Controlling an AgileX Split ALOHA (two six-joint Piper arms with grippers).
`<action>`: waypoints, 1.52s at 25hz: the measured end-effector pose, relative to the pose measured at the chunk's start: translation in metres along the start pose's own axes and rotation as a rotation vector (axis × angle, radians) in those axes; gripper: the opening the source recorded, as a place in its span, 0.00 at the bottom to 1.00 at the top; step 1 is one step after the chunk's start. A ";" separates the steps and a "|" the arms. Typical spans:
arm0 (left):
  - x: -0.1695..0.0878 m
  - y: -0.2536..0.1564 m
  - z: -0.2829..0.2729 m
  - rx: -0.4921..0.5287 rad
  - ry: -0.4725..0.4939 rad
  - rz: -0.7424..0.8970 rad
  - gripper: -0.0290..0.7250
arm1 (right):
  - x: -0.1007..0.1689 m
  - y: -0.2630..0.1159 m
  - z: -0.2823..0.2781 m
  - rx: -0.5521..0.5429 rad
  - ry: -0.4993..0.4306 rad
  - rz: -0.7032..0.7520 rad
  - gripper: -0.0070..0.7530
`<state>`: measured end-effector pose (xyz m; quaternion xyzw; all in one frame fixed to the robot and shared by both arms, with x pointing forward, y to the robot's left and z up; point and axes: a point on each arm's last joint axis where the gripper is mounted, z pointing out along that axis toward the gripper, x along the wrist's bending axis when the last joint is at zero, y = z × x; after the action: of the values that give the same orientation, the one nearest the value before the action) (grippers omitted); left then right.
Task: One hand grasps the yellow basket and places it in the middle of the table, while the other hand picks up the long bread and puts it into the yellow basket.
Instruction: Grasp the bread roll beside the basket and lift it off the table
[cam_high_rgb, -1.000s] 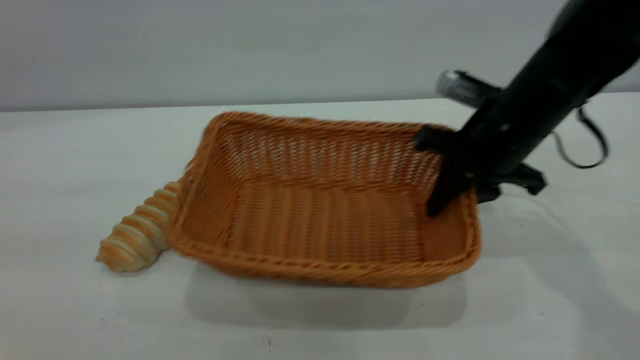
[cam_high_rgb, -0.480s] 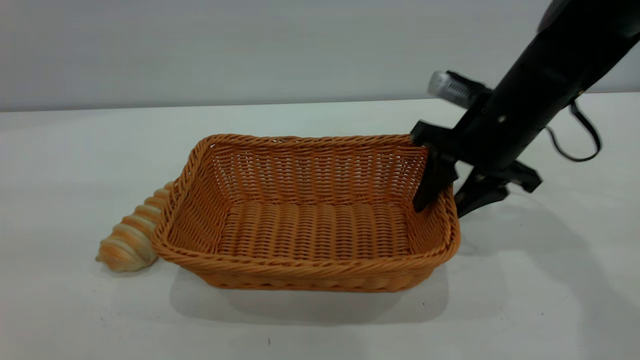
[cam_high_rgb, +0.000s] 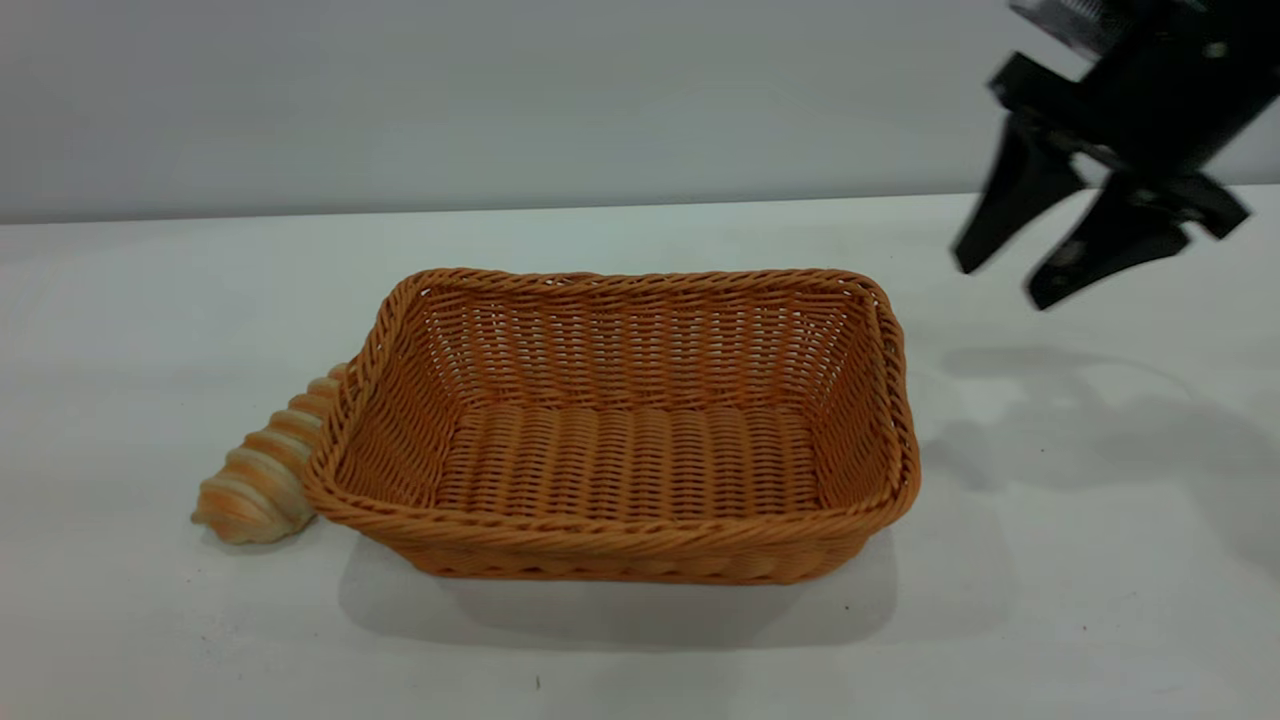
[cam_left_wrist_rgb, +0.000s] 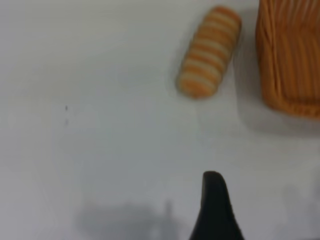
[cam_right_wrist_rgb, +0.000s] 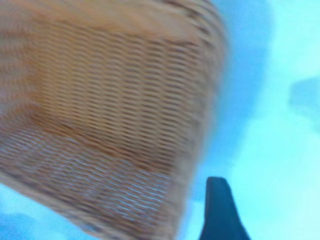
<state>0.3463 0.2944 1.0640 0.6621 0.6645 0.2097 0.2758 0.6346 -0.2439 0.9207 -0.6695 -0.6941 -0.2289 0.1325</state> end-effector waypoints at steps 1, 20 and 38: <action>0.000 0.002 0.001 -0.017 -0.002 -0.007 0.79 | -0.003 -0.001 -0.003 0.008 -0.034 -0.018 0.71; 0.005 0.051 0.210 0.405 -0.129 -0.148 0.79 | 0.008 -0.042 -0.091 -0.030 -0.481 -0.145 0.71; 0.009 0.027 0.355 0.547 -0.211 -0.027 0.76 | 0.009 -0.044 -0.093 -0.038 -0.482 -0.137 0.71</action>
<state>0.5958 0.2736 0.8107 0.7210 0.6729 -0.0509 0.1572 0.5789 -0.2823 0.9987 -0.6584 -0.7451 -0.0838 -0.0654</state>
